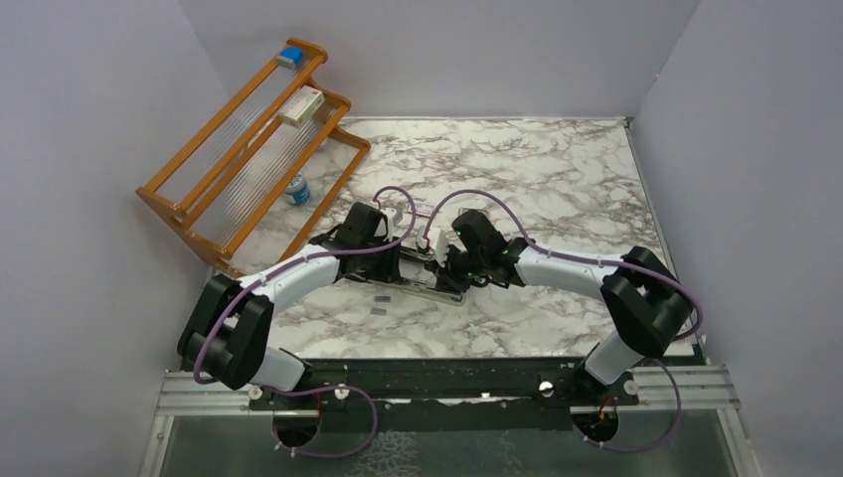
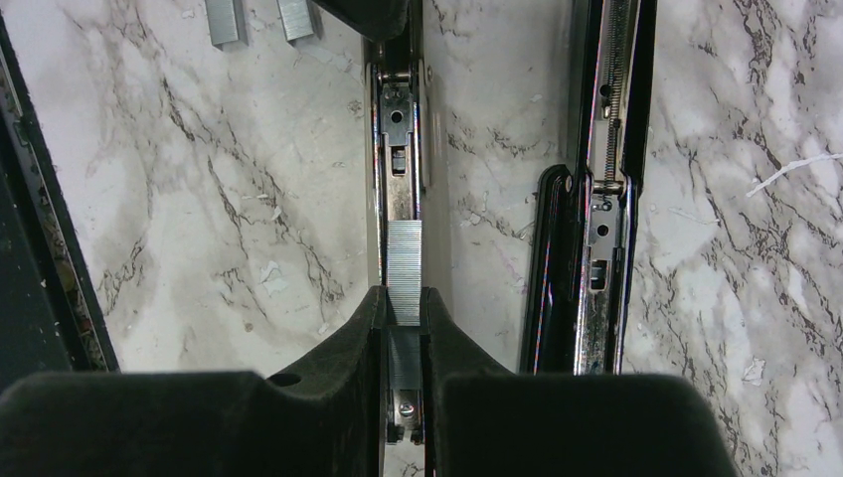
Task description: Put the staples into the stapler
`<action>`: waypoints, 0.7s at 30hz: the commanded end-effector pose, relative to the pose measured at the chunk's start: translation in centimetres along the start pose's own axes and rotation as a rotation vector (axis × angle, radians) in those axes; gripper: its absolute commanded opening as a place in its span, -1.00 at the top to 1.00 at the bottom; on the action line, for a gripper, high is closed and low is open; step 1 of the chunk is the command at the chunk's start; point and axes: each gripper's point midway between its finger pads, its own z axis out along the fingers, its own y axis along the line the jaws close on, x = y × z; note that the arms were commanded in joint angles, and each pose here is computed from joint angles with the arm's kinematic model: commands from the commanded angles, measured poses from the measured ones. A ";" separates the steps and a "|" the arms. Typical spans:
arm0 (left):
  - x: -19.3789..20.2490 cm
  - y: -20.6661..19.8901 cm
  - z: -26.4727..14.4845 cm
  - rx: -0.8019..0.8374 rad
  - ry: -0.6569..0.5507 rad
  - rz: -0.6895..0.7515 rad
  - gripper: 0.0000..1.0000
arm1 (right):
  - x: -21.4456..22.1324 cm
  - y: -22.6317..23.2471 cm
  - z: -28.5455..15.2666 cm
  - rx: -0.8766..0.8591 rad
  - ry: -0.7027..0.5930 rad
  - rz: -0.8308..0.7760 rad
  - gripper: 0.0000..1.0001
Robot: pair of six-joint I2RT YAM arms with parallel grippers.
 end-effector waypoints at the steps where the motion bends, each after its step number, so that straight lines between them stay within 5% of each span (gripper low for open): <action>1: 0.9 0.6 0.4 -0.029 0.043 0.005 0.13 | 0.3 0.0 0.3 0.000 0.024 -0.002 0.97; 21: 0.9 0.6 0.4 -0.029 0.044 0.005 0.14 | -1.5 0.8 -0.6 -0.031 -0.057 -0.045 0.97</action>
